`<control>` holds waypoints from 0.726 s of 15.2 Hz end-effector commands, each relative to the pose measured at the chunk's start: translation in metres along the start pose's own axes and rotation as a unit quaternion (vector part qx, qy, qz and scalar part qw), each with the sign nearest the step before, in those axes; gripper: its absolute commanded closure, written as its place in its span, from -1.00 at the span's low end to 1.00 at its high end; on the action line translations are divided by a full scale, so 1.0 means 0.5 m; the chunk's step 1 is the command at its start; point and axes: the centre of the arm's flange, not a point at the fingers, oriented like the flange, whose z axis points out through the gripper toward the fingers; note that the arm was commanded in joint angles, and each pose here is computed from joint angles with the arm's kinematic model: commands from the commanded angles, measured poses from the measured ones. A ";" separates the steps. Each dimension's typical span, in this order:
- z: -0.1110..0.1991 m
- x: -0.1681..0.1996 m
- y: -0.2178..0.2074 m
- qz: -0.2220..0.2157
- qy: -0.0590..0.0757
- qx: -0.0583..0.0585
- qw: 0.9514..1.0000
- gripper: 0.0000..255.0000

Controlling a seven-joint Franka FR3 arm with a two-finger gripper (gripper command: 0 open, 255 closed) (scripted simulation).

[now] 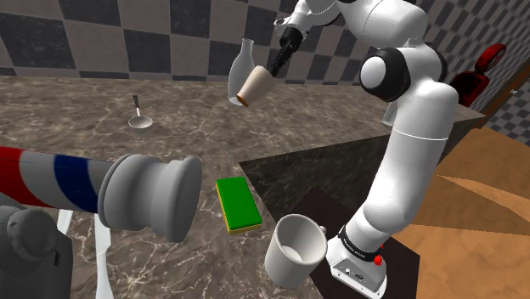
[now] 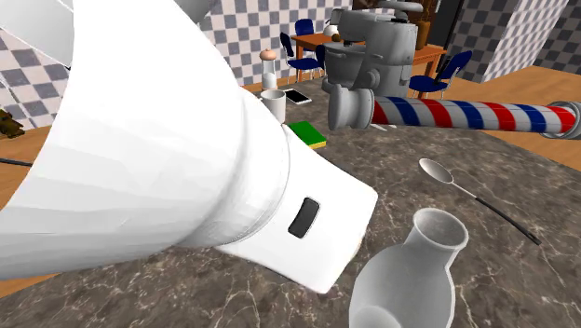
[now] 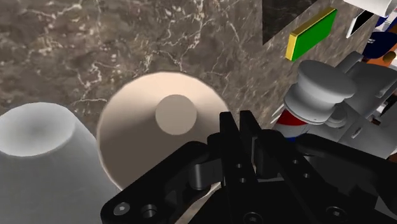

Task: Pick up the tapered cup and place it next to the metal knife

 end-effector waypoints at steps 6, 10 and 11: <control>0.104 0.109 -0.112 0.001 0.000 0.000 1.000 1.00; 0.162 0.169 -0.176 0.001 0.000 0.000 1.000 1.00; 0.177 0.184 -0.192 0.001 0.000 0.000 1.000 1.00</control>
